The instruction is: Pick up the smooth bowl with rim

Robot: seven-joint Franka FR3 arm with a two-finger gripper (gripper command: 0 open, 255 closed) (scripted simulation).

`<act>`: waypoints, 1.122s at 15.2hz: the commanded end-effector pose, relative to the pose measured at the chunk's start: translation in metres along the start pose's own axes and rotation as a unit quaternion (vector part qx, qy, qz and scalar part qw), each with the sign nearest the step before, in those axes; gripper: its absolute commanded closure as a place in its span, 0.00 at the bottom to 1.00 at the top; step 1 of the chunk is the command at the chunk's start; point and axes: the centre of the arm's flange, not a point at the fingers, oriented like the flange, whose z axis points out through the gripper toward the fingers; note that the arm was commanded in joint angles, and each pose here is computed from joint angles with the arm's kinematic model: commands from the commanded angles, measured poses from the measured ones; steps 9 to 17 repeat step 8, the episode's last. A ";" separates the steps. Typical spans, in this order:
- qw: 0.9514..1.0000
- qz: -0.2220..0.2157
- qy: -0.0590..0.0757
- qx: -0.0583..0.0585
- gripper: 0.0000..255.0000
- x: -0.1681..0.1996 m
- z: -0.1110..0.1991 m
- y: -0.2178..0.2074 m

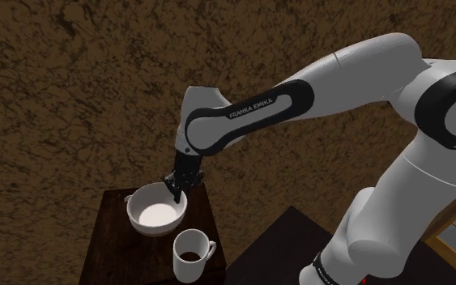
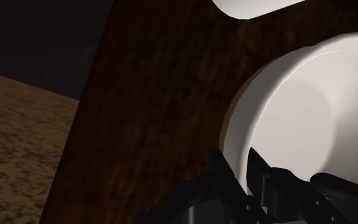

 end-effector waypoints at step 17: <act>1.000 0.000 0.000 0.000 1.00 -0.003 -0.038 -0.007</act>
